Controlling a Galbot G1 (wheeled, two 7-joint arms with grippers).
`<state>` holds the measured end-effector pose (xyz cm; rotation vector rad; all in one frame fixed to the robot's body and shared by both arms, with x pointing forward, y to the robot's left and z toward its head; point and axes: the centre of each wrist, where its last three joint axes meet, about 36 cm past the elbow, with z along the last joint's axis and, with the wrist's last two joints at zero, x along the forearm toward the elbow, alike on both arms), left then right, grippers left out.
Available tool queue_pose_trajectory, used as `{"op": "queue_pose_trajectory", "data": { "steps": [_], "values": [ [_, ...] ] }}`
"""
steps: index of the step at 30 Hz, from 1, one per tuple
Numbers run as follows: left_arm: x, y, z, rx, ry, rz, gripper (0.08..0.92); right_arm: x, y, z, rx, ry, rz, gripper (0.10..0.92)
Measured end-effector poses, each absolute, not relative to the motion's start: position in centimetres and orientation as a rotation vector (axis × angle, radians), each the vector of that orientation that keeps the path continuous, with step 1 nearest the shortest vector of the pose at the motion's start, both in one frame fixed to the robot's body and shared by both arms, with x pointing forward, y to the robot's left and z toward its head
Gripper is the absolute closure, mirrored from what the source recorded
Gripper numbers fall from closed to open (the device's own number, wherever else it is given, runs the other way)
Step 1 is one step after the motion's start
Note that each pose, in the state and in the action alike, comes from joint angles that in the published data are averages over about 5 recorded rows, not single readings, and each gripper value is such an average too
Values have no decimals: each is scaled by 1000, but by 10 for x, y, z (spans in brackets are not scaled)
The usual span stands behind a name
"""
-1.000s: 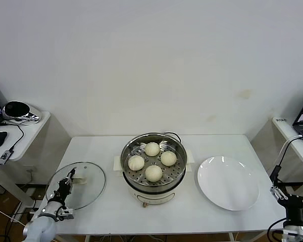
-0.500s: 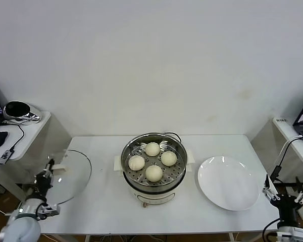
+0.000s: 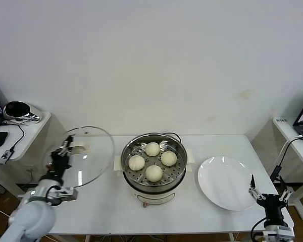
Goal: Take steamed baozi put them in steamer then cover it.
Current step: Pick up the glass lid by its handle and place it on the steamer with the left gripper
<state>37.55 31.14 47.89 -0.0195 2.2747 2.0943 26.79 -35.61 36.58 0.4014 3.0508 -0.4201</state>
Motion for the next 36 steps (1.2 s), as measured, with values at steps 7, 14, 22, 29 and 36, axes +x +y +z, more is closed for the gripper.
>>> {"op": "queue_pose_trajectory", "data": {
  "steps": [7, 14, 22, 29, 36],
  "values": [
    [388, 248, 487, 107, 2314, 2002, 855, 272, -347, 361, 383, 3064, -423, 200],
    [401, 194, 487, 212, 2316, 1990, 855, 273, -342, 356, 385, 3076, -430, 200],
    [405, 144, 477, 288, 2273, 2036, 855, 272, -338, 353, 389, 3083, -435, 200],
    [410, 114, 469, 270, 2224, 2080, 855, 270, -338, 351, 391, 3089, -440, 200],
    [415, 93, 461, 266, 2202, 2104, 855, 270, -338, 349, 388, 3091, -443, 200]
  ]
}}
